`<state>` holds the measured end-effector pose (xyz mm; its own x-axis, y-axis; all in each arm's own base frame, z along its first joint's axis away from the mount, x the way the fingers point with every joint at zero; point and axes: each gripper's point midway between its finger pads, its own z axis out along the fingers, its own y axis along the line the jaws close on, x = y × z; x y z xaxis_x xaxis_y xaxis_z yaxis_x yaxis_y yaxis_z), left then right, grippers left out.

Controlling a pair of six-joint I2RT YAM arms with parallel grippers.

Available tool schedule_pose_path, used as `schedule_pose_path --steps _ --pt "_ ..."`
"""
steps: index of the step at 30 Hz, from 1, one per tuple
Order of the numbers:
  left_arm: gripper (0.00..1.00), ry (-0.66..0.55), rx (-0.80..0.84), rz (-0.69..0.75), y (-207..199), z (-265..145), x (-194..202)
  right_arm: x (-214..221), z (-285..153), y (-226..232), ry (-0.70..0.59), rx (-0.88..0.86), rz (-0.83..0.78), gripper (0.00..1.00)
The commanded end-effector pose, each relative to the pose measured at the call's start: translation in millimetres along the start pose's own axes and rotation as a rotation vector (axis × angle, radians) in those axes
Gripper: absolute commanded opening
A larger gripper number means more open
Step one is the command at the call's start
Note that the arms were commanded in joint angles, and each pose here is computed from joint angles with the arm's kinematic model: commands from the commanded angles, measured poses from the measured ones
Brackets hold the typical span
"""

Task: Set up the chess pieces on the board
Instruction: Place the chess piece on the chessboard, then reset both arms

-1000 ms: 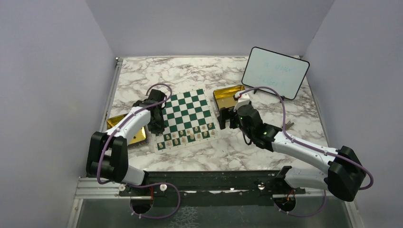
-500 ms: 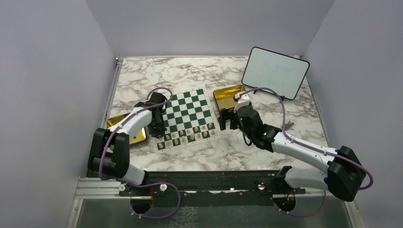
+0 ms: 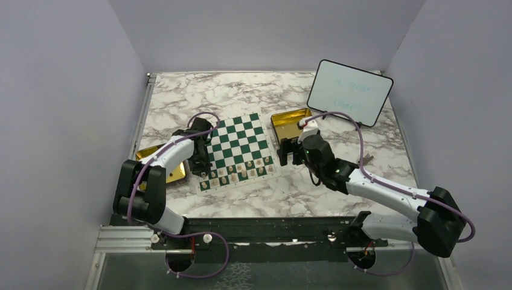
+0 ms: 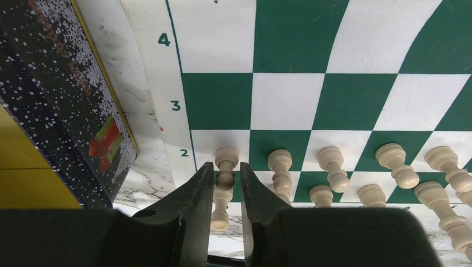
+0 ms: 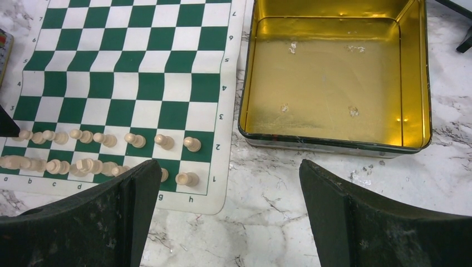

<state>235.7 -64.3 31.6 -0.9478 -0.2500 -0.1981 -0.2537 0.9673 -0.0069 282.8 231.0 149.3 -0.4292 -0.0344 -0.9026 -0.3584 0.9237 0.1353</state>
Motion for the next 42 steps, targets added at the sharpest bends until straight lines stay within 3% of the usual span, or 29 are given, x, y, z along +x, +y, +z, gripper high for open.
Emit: schedule_pose_path --steps 1,13,20,24,30,35,37,38,42 --pt "0.29 -0.005 -0.008 -0.025 1.7 3.1 -0.9 -7.3 -3.6 2.2 -0.035 -0.012 0.004 1.0" --pt "0.37 -0.05 0.014 -0.021 -1.9 -13.8 -13.0 -5.1 -3.4 3.2 -0.03 -0.019 0.001 1.0" --pt "0.44 -0.182 0.093 -0.016 -18.5 -58.1 -53.5 -13.9 -11.0 5.7 -0.017 -0.029 0.0 1.0" --pt "0.49 -0.332 0.222 0.0 -40.8 -105.1 -87.8 -23.3 -19.9 9.5 -0.024 -0.051 0.019 1.0" --pt "0.61 -0.605 0.512 0.071 -82.1 -189.8 -125.6 -45.9 -35.4 18.5 -0.026 -0.082 0.081 1.0" --pt "0.75 -0.755 0.674 0.116 -93.8 -231.9 -122.0 -67.5 -46.0 14.4 -0.051 -0.04 0.153 1.0" --pt "0.82 -0.781 0.707 0.132 -95.1 -236.6 -116.9 -72.1 -49.8 12.8 -0.056 -0.029 0.171 1.0" --pt "0.97 -0.796 0.721 0.143 -94.6 -240.9 -113.4 -73.9 -51.6 11.1 -0.058 -0.021 0.173 1.0" --pt "0.99 -0.798 0.762 0.176 -95.1 -240.3 -98.7 -74.6 -57.7 -0.2 -0.073 0.026 0.179 1.0"
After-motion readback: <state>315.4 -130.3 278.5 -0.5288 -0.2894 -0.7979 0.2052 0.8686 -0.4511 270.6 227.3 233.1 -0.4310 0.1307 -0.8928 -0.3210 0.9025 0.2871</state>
